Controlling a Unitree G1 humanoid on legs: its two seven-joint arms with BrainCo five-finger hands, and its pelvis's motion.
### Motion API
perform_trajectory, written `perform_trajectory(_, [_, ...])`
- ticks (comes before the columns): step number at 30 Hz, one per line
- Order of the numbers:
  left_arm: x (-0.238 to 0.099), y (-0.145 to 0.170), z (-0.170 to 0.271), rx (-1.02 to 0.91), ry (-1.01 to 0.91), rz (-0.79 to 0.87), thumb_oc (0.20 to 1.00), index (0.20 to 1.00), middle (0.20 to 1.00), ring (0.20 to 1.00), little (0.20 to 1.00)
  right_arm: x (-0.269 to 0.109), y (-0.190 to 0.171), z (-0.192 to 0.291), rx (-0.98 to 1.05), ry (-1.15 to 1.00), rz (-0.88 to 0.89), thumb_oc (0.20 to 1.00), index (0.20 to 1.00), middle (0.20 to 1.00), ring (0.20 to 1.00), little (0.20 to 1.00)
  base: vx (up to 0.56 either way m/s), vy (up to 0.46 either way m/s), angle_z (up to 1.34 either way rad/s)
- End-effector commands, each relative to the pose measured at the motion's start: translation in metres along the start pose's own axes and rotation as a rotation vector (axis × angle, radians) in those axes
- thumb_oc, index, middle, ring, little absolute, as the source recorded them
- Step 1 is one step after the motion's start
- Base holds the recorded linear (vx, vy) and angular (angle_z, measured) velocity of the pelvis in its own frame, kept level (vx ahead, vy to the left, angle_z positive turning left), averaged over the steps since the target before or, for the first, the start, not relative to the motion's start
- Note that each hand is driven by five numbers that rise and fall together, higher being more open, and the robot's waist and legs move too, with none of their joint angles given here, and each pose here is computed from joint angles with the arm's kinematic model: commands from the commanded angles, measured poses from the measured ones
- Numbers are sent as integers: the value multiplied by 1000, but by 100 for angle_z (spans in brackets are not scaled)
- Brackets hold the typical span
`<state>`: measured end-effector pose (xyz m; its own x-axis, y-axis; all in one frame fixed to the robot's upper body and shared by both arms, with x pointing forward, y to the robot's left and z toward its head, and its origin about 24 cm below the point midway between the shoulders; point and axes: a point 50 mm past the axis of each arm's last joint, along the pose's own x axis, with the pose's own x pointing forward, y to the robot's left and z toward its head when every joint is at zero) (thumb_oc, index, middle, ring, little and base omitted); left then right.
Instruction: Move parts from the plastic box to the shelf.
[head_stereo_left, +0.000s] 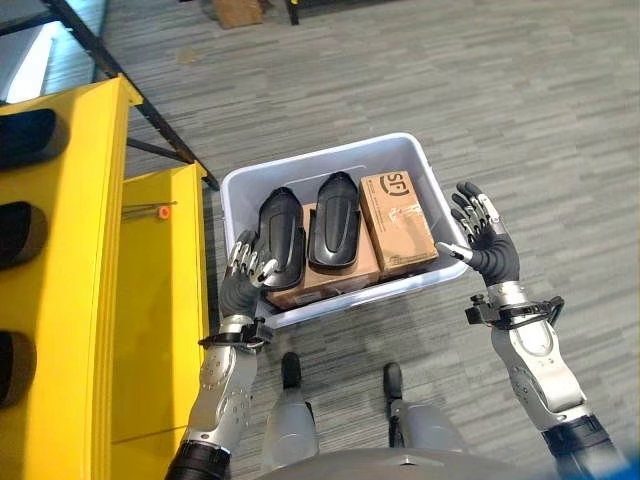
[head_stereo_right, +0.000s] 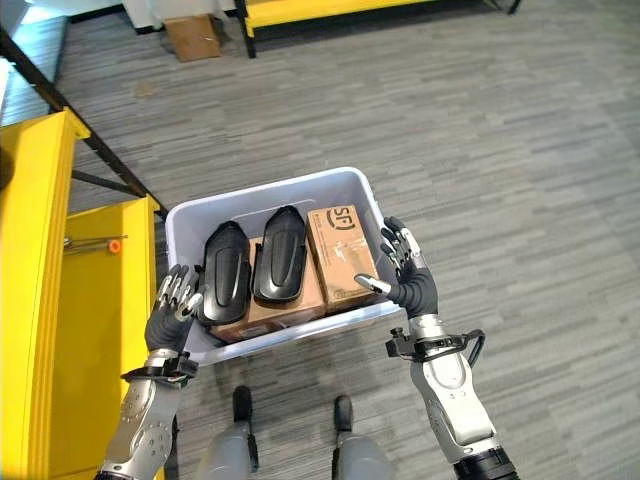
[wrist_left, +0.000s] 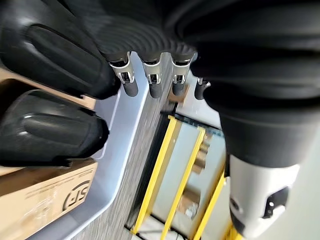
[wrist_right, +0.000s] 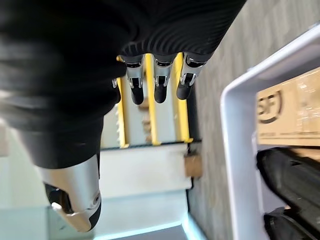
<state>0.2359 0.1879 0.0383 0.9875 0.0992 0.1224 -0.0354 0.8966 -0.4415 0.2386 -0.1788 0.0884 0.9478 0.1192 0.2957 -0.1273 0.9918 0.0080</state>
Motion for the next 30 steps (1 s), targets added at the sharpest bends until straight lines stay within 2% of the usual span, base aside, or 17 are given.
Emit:
perform_trajectory(1, [1, 8, 31, 20, -165, 25, 1000, 1000, 1000, 1000, 1000, 15, 15, 18, 30, -126, 56, 1000, 1000, 1000, 1000, 1000, -21, 233, 15])
perform_trajectory(7, [9, 0, 41, 53, -201, 4, 1000, 1000, 1000, 1000, 1000, 20, 24, 18, 45, -122, 75, 1000, 1000, 1000, 1000, 1000, 11, 93, -5])
perform_trajectory(16, [35, -45, 55, 9, -290, -121, 1000, 1000, 1000, 1000, 1000, 58, 56, 37, 96, -235, 111, 1000, 1000, 1000, 1000, 1000, -27, 12, 1])
perform_trajectory(23, [51, -79, 69, -47, -369, -183, 1000, 1000, 1000, 1000, 1000, 87, 72, 51, 115, -303, 50, 1000, 1000, 1000, 1000, 1000, -68, 16, 2])
perform_trajectory(30, [55, -90, 69, -69, -372, -188, 1000, 1000, 1000, 1000, 1000, 99, 75, 55, 131, -321, -13, 1000, 1000, 1000, 1000, 1000, -47, 7, -4])
